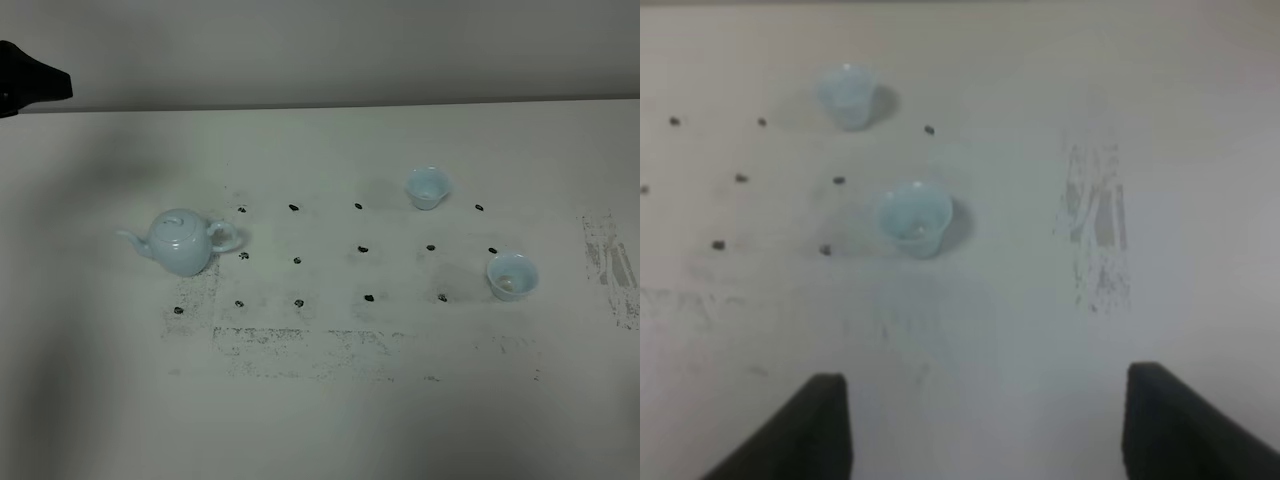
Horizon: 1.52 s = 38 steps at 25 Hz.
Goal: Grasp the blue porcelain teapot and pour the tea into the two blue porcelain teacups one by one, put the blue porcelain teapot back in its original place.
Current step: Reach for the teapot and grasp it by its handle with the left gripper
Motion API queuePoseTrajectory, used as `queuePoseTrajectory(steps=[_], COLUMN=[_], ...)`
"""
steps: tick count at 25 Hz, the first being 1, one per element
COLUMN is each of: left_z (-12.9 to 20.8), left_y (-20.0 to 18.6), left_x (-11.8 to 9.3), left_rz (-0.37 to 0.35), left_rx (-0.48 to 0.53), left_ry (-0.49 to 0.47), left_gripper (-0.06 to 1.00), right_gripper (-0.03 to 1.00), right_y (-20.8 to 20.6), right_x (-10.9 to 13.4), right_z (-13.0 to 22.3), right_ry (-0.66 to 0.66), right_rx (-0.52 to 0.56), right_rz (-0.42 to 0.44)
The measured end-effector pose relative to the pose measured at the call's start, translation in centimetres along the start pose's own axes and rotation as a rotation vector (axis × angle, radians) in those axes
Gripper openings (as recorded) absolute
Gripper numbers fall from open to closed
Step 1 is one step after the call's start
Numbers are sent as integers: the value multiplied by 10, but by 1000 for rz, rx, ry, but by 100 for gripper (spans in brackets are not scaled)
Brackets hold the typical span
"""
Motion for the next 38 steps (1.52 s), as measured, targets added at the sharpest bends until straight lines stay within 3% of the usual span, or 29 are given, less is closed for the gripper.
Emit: queuePoseTrajectory(steps=[9, 26, 30, 33, 38], left_z=[0, 2, 4, 12, 33], left_y=[0, 1, 18, 41, 74], left_x=[0, -4, -37, -78, -144], left_rz=[0, 25, 103, 129, 107], left_rx=[0, 17, 52, 94, 102], left_ry=[2, 3, 59, 191, 422], left_gripper=[73, 73, 73, 73, 73], right_gripper=[59, 59, 59, 59, 59], right_y=[-20, -20, -20, -20, -20], right_x=[-1, -1, -1, -1, -1], right_z=[22, 24, 24, 24, 24], right_ry=[-41, -82, -82, -82, -82], right_rx=[-23, -11, -11, -11, -11], right_rz=[20, 19, 19, 19, 19])
Point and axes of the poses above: a point on each arm's last joint axis where the gripper is mounted, y pointing out along that axis toward the gripper, x along the wrist's bending axis when the last joint is at zero, z = x × y, the point moved 1 cm from there along y, pointing out along that axis toward the gripper, and after that the axes turned 2 degrees about -y, right-handed, at the moved point
